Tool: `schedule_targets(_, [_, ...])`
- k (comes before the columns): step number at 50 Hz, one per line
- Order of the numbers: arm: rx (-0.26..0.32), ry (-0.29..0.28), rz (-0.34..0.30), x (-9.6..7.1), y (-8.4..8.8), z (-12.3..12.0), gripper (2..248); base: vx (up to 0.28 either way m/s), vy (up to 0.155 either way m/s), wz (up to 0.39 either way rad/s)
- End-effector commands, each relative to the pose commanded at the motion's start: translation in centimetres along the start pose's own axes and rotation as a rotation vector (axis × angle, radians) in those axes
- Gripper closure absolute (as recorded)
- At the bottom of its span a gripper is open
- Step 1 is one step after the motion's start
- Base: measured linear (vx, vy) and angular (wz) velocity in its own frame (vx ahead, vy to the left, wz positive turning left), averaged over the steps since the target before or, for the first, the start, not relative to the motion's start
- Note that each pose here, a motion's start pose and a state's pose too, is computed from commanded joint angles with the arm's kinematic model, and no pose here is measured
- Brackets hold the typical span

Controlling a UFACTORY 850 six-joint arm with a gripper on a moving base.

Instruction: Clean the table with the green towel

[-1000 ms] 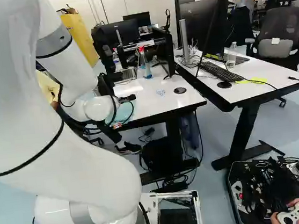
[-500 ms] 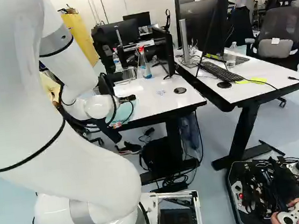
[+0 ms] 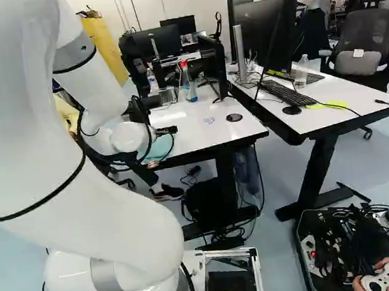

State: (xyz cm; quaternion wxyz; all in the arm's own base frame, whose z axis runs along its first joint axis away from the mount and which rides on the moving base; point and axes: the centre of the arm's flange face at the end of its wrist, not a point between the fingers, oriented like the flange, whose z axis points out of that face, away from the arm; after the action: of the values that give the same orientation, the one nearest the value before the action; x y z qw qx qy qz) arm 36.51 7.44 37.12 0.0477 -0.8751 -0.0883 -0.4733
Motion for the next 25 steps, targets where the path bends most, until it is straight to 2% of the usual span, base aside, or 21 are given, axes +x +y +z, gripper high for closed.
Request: schedule_targets(25, [0.000,-0.027,0.000,-0.24,0.00,0.00,3,0.000,0.000,0.000])
